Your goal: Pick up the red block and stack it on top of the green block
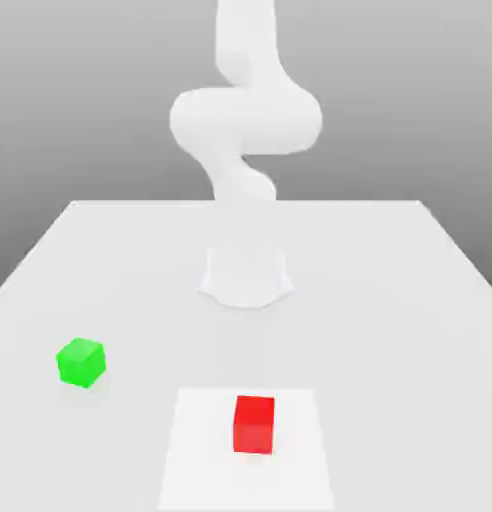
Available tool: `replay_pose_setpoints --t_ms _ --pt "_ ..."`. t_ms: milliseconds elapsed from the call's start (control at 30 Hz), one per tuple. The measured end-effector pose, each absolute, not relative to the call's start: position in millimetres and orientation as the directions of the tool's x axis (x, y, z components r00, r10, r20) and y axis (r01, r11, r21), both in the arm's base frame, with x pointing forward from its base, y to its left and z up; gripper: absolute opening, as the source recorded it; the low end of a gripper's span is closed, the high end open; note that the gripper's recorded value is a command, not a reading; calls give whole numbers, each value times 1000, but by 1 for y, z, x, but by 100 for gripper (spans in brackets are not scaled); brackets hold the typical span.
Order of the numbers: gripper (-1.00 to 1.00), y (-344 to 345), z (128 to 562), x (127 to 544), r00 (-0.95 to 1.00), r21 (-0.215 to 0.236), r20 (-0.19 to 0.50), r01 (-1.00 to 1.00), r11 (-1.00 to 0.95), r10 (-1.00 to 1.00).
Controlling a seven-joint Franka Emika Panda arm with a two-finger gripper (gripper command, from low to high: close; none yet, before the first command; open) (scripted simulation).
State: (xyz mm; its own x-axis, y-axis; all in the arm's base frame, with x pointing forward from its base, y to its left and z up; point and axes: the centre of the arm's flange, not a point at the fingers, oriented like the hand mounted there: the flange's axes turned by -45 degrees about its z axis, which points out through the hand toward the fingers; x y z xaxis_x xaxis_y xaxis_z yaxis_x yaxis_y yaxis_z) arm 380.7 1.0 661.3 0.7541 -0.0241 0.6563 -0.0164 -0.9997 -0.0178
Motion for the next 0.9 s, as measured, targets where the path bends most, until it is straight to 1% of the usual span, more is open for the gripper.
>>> replay_pose_setpoints --t_ms 133,300,467,633,700,867,900 --pt "0 3 568 426 842 -27 537 -30 -999 -40" --pt "0 6 452 450 922 -29 383 -50 -998 -58" --pt "0 9 339 444 973 -23 217 -71 -997 -74" --pt "0 11 236 410 995 -6 47 -91 -996 -92" --pt "0 11 206 401 995 -1 12 -95 -995 -95" --pt "0 11 152 398 995 0 0 -97 -995 -97" --pt "-100 11 146 397 995 0 0 -97 -995 -97"
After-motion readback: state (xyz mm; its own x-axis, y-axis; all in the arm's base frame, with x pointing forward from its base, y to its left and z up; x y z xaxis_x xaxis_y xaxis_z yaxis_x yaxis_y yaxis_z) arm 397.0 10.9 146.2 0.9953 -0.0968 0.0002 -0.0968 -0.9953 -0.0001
